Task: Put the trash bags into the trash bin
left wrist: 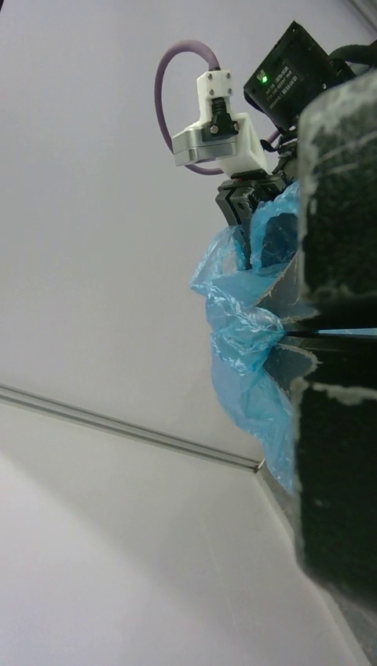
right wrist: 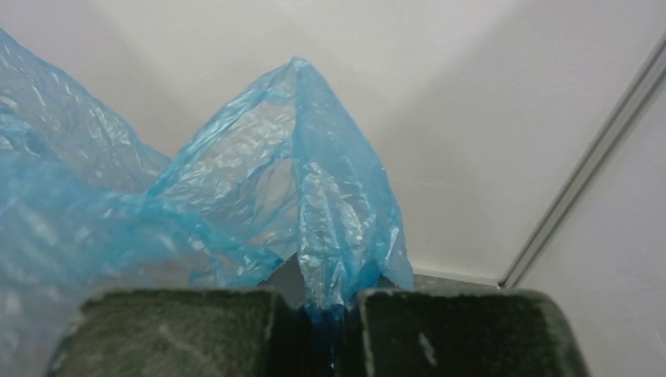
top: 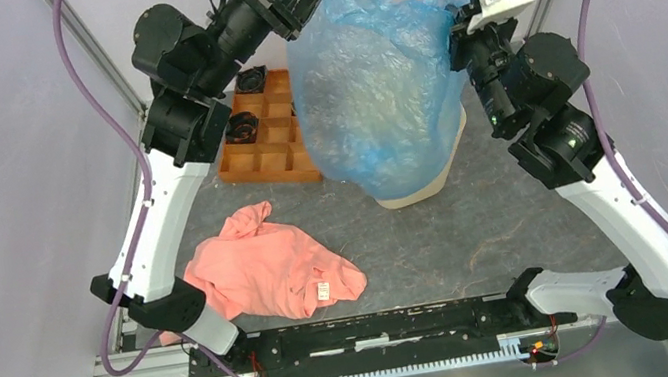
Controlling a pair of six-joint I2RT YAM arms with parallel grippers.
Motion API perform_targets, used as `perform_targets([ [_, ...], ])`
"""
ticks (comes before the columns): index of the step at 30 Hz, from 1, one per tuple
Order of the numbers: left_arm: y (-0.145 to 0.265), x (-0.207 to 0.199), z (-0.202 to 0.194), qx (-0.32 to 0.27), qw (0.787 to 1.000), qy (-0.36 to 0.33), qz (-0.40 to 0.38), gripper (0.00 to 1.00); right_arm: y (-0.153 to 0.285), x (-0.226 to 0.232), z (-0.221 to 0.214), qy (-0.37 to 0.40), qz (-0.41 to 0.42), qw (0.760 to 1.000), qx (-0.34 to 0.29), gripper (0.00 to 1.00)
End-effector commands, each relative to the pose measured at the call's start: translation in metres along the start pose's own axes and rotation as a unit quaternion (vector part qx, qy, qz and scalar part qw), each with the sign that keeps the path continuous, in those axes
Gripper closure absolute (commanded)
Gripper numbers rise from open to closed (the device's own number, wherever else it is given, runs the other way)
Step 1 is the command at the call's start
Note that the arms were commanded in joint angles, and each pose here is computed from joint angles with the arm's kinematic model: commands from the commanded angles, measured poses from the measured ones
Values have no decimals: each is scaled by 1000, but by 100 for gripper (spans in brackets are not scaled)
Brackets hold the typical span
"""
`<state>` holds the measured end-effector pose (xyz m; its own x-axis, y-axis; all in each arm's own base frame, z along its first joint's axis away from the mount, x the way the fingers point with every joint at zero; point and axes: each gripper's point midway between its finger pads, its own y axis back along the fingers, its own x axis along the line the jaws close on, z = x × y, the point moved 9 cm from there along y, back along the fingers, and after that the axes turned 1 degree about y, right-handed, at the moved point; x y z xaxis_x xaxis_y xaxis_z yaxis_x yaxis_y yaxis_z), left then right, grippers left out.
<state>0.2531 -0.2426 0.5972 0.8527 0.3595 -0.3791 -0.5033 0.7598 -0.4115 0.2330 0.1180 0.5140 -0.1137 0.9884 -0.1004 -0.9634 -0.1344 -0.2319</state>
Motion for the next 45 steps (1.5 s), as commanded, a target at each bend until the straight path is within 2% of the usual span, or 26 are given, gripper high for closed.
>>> perform_targets([
  [1,-12,8,5,-42,998,-37,-1,98,-6,-15,20,16,-41,999,-25,94],
  [9,-27,26,-11,-38,999,-35,9,98,-24,-16,30,12,-28,999,-43,94],
  [19,-31,70,-56,4,997,-20,69,98,-52,-17,-12,39,-21,999,7,94],
  [21,-26,77,-60,8,996,-17,87,98,-53,-10,-18,29,10,1000,9,94],
  [24,-12,92,-68,20,992,-8,121,98,-55,10,-19,8,105,994,16,93],
  [28,19,116,-71,32,982,21,183,98,-43,33,-13,-42,234,971,6,93],
  [31,42,133,-65,22,975,32,221,98,-34,46,-14,-110,286,952,5,93],
  [33,52,145,-66,14,970,44,241,98,-39,47,-25,-140,257,955,46,92],
  [37,54,164,-84,42,966,113,227,98,-56,46,-64,-115,181,969,123,90],
  [39,49,166,-91,52,968,141,202,98,-56,47,-74,-97,189,967,144,84],
  [41,47,169,-95,59,968,149,193,98,-50,49,-71,-84,223,961,141,70],
  [43,48,170,-93,59,967,148,198,98,-40,47,-60,-70,254,957,122,51],
  [45,50,173,-93,60,965,149,209,98,-28,40,-49,-56,261,958,109,40],
])
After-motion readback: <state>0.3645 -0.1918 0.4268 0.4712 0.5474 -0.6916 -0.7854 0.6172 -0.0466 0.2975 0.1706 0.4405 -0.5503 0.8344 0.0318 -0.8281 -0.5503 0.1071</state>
